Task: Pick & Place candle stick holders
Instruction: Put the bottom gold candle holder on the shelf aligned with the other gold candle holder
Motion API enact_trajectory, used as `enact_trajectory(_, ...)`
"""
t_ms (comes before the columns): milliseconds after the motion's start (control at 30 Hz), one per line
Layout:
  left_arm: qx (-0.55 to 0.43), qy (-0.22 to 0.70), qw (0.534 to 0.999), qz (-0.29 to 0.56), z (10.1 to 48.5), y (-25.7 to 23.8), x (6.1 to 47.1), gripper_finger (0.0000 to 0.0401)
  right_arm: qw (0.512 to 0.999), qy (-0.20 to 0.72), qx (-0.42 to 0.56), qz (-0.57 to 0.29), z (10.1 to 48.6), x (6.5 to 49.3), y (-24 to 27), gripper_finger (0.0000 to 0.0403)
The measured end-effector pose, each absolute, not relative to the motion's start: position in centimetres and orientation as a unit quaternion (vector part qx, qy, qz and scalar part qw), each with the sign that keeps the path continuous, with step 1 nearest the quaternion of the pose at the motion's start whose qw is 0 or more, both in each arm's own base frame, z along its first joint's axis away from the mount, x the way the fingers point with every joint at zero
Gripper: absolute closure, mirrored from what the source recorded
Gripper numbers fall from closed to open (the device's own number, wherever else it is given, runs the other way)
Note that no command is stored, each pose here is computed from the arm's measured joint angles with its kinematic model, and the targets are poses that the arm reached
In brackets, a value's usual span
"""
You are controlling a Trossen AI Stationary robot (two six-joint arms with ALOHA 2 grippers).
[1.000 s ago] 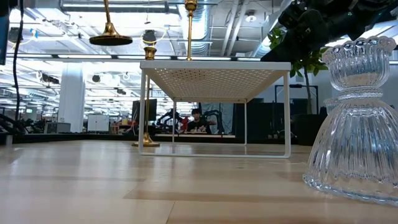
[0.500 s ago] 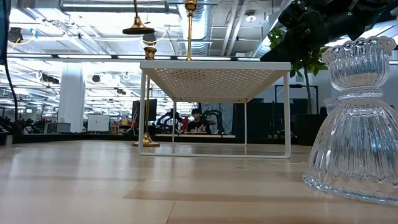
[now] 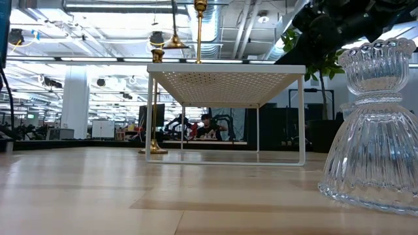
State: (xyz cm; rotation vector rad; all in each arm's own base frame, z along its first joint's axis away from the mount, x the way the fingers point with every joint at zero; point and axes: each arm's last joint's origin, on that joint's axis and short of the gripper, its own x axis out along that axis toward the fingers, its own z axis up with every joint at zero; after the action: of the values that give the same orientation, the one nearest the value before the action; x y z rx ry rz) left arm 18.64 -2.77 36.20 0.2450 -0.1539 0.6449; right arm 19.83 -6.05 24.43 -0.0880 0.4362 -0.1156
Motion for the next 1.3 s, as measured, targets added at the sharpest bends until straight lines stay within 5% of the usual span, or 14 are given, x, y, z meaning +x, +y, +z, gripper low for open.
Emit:
enact_trajectory(733, -0.004, -0.061, 0.976, 0.210, 34.0, 5.0, 21.1, 0.0389, 0.973, 0.217, -0.043, -0.060, 24.4, 19.8, -6.2, 0.0403)
enact_trajectory(1300, -0.016, -0.021, 0.988, 0.150, 33.0, 5.2, 24.1, 0.0389, 0.973, 0.217, -0.047, -0.060, 24.4, 19.8, -6.1, 0.0403)
